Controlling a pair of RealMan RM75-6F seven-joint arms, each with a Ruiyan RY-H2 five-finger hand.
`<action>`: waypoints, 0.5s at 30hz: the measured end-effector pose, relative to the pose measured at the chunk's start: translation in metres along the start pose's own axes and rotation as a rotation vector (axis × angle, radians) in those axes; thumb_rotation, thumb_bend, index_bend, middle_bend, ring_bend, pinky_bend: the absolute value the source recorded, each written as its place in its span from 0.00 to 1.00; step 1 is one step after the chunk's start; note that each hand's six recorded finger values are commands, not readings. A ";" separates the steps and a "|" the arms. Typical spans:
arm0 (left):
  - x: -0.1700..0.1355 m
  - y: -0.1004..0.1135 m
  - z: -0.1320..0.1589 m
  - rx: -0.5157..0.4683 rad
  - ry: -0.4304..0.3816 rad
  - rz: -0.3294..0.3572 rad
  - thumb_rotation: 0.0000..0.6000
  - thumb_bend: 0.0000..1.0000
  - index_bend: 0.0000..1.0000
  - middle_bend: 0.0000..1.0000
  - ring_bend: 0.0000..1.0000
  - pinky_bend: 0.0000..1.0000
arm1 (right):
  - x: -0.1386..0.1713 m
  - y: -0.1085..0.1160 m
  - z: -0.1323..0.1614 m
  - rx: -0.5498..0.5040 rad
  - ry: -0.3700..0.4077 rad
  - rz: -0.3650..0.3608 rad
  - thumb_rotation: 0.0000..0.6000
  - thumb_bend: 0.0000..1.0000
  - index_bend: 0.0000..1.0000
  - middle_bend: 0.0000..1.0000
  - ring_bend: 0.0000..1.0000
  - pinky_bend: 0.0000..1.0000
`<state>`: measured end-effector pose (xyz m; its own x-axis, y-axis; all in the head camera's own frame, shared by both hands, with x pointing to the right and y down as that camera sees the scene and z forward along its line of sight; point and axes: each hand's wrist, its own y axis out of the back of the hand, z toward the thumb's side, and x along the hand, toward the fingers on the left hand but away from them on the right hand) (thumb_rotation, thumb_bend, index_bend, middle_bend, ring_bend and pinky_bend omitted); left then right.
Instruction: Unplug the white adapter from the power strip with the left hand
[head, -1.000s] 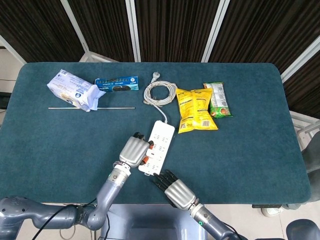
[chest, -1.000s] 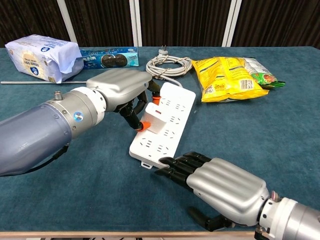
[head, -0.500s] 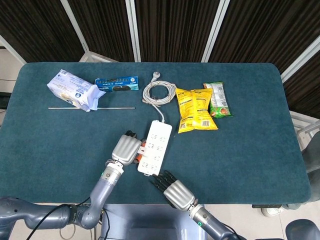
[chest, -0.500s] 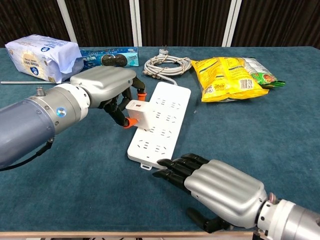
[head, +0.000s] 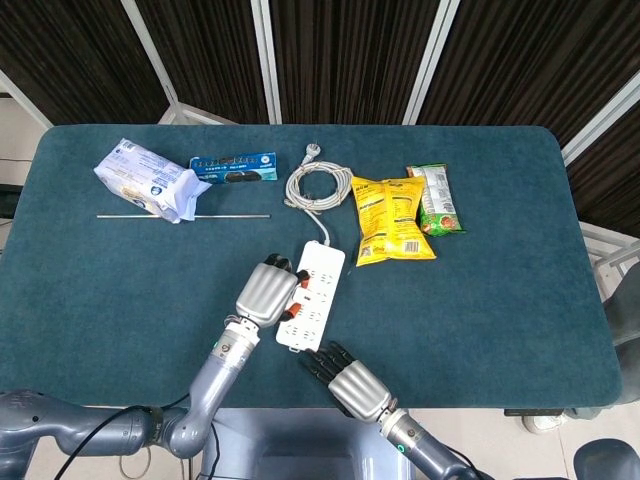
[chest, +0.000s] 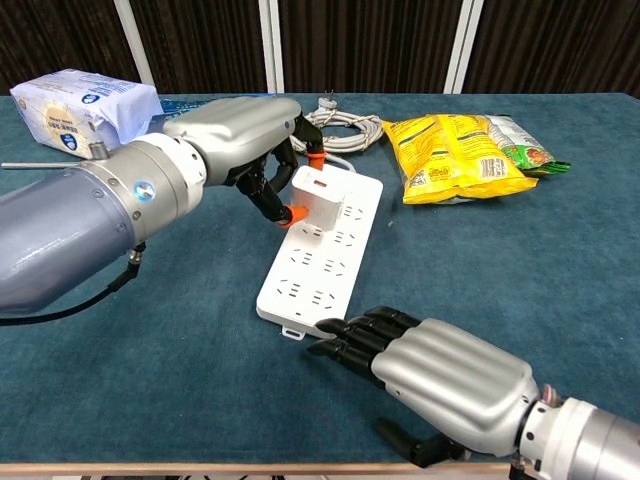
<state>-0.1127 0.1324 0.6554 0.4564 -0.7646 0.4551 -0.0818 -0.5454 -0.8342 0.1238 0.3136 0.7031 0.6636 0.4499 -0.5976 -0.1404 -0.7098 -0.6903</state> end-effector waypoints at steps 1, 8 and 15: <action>0.000 0.002 0.000 -0.018 0.006 0.003 1.00 0.35 0.73 0.78 0.34 0.25 | 0.000 0.000 0.000 0.000 0.000 -0.002 1.00 0.60 0.06 0.08 0.07 0.07; 0.000 0.011 -0.019 -0.004 0.044 0.019 1.00 0.35 0.73 0.78 0.34 0.25 | -0.002 0.008 0.000 0.002 -0.009 -0.036 1.00 0.60 0.06 0.08 0.07 0.07; -0.004 0.016 -0.044 0.081 0.060 0.038 1.00 0.35 0.73 0.78 0.34 0.25 | -0.004 0.021 -0.003 0.018 -0.031 -0.099 1.00 0.60 0.06 0.08 0.07 0.07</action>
<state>-0.1549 0.1120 0.6539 0.4001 -0.8046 0.4389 -0.0252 -0.4884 -0.8723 0.1205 0.2949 0.6921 0.6519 0.5342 -0.5382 -0.0884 -0.6514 -0.7536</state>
